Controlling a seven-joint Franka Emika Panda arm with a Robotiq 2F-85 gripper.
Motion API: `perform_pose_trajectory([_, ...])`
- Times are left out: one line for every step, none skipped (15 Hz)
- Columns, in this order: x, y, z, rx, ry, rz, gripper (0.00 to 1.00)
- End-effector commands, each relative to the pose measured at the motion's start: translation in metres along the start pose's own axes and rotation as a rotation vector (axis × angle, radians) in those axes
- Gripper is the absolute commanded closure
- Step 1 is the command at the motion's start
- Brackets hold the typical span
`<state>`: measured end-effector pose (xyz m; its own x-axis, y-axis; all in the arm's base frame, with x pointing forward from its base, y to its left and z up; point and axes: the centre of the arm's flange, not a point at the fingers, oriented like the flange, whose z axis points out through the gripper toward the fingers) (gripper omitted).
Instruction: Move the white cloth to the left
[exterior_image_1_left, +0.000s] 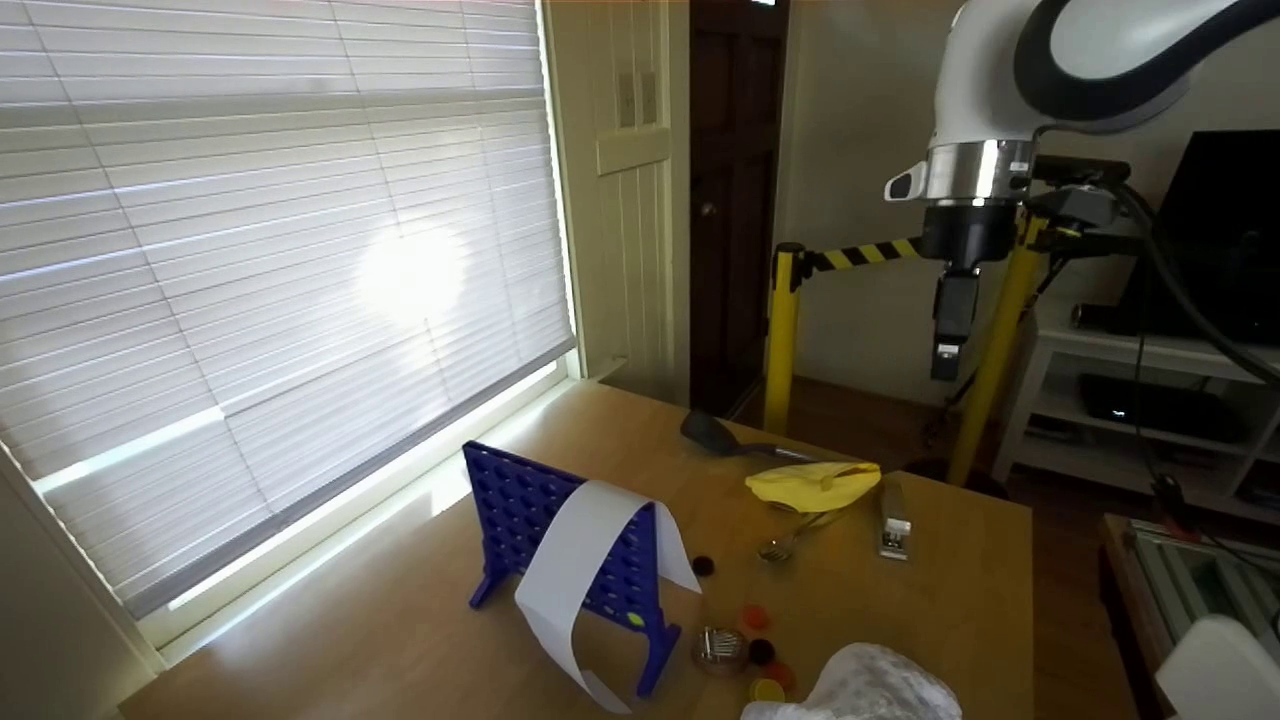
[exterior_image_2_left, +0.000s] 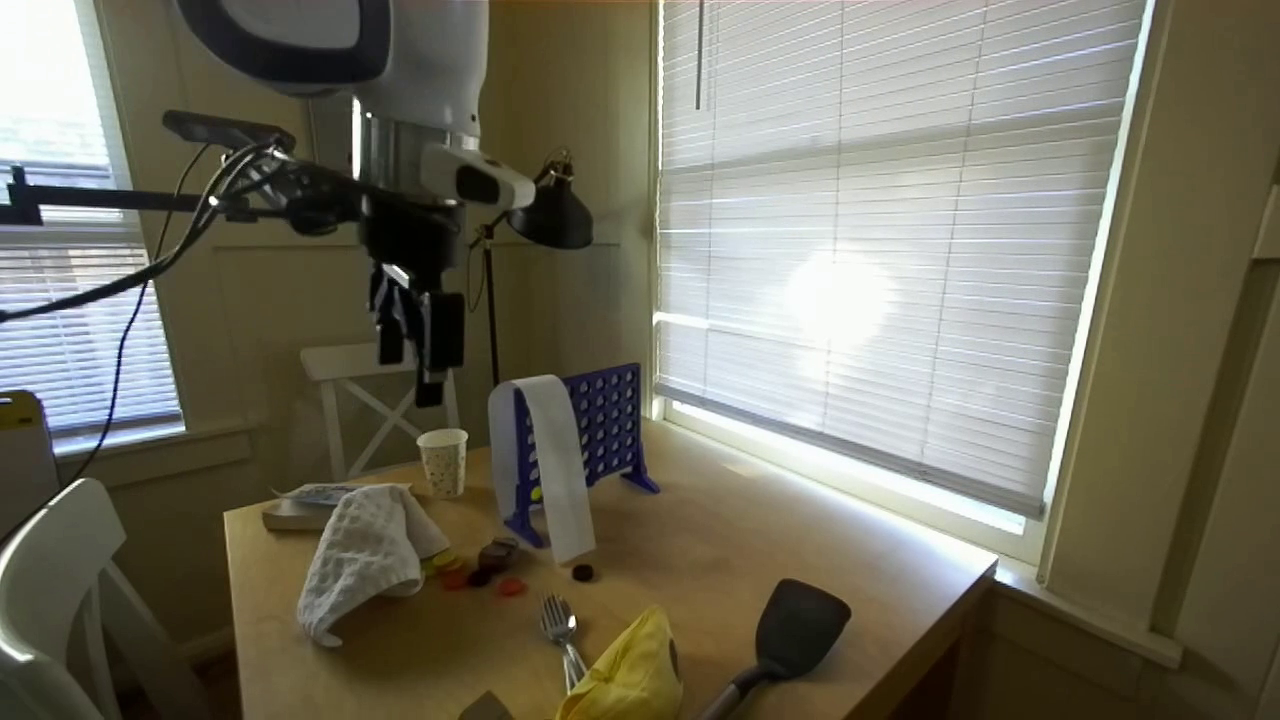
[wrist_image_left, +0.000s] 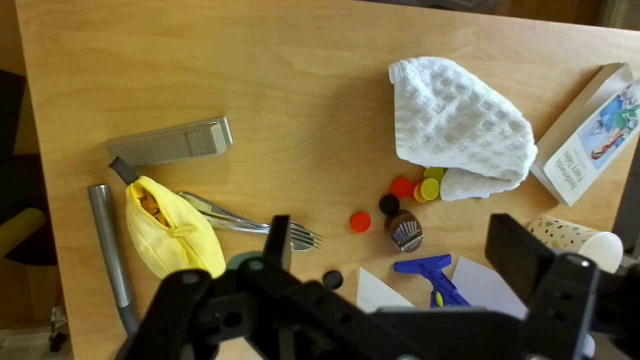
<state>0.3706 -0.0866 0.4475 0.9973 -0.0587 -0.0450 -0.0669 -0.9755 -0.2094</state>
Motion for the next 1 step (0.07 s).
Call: perform_pose_trajectory([0.0001,-0.001,0.0004,0.0,-0.002,-0.002,0.0])
